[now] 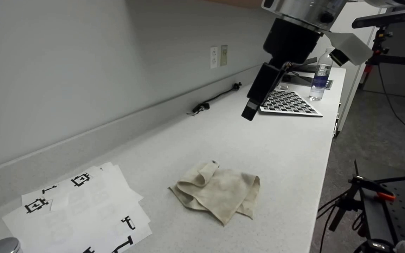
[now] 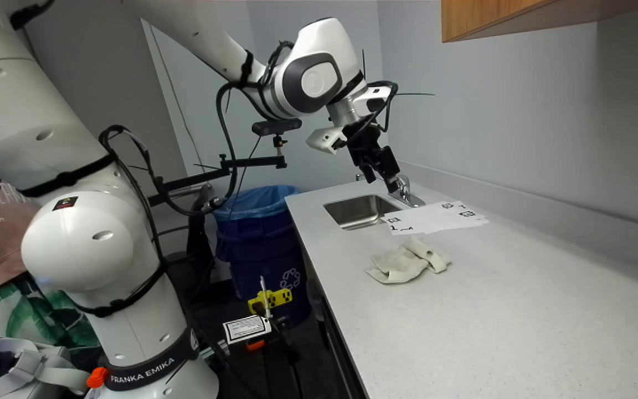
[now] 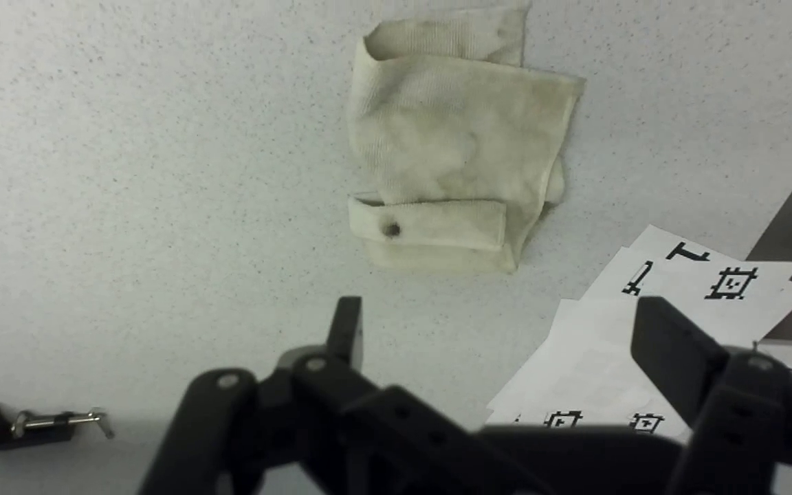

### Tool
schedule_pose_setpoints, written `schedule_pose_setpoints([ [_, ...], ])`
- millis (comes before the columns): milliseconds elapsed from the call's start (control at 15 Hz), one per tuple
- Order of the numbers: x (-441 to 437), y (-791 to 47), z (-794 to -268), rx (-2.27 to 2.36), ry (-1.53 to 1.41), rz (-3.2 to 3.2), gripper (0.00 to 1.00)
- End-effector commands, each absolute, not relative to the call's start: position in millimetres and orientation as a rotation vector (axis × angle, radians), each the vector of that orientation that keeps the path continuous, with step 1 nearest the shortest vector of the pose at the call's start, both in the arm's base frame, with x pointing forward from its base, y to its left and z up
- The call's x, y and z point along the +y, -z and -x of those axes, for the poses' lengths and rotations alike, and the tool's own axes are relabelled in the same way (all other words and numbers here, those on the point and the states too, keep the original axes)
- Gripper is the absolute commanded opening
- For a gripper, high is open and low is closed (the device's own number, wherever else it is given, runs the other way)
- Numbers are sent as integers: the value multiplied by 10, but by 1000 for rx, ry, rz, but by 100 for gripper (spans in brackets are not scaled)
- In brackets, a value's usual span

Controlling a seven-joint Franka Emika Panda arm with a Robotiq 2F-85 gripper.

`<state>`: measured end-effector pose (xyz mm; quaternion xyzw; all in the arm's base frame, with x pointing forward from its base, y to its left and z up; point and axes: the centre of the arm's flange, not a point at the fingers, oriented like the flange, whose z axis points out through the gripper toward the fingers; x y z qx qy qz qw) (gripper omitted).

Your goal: Move the towel to the right then wipe the countertop

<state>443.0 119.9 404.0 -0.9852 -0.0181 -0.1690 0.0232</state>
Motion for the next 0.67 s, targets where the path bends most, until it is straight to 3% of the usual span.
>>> schedule_pose_setpoints([
  [0,1220,-4045,-4393,-47,528,3052,100],
  [600,1210,-4057,-4336,-35,536,3057,100],
])
